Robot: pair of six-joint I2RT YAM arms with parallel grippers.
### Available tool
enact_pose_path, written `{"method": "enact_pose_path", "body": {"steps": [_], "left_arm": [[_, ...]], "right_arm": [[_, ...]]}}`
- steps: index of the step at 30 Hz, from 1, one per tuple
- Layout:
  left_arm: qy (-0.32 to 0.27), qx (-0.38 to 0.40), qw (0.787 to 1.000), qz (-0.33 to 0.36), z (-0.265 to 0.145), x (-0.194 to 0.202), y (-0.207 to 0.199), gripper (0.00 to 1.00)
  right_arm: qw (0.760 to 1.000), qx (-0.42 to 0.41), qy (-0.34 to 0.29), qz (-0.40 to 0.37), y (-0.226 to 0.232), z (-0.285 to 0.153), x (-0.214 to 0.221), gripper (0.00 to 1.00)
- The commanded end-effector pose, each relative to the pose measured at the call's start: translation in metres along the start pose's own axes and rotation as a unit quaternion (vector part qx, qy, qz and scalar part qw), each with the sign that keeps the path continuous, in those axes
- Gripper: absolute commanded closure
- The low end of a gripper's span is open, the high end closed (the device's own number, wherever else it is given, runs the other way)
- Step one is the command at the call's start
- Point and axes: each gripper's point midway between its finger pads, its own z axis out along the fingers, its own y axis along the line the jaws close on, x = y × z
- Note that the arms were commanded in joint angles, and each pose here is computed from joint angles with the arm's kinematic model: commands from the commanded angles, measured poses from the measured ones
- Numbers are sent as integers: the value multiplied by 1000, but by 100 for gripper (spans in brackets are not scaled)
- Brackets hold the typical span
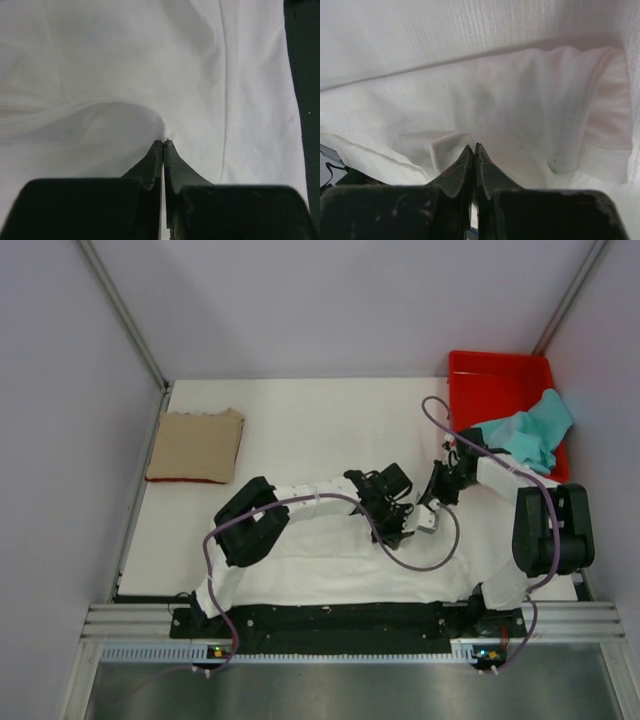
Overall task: Fold and stack the t-shirts
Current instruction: Fold the other side of the tshirt into a rectangle
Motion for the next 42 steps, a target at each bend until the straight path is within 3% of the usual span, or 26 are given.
{"method": "enact_pose_path", "body": {"steps": [1,6,14,22,27,31,36,37,39,40,42], "left_arm": [[-26,8,999,-18,-48,-28,1,100],[-35,27,999,-15,-87,-24,-12,100],[-38,91,994,-38,-99,-4,-42,100],[-52,101,991,-66,-74,17,-41,100],[-48,119,989,-73,-65,26,-45,100],[-47,130,988,-67,-61,28,-49,100],[-37,147,987,-54,-57,37,-58,100],[-36,148,987,-53,-55,38,-58,100],[-33,147,987,-54,-54,39,-56,100],[-32,148,987,-54,-53,40,-56,99],[-31,149,987,-53,-52,40,-56,95]], "right_arm": [[1000,11,-15,-15,2,-25,4,100],[999,39,4,-22,-7,-46,34,100],[997,63,53,13,-20,-56,95,100],[993,78,73,56,-25,-42,117,100],[988,81,102,85,-29,-41,136,62],[988,90,95,87,-28,-65,148,56],[995,75,-20,58,-8,-91,103,62],[996,63,-31,55,-3,-86,92,69],[998,23,-42,43,13,-69,70,94],[998,17,-37,42,16,-61,63,100],[999,8,-39,25,23,-49,45,100]]}}
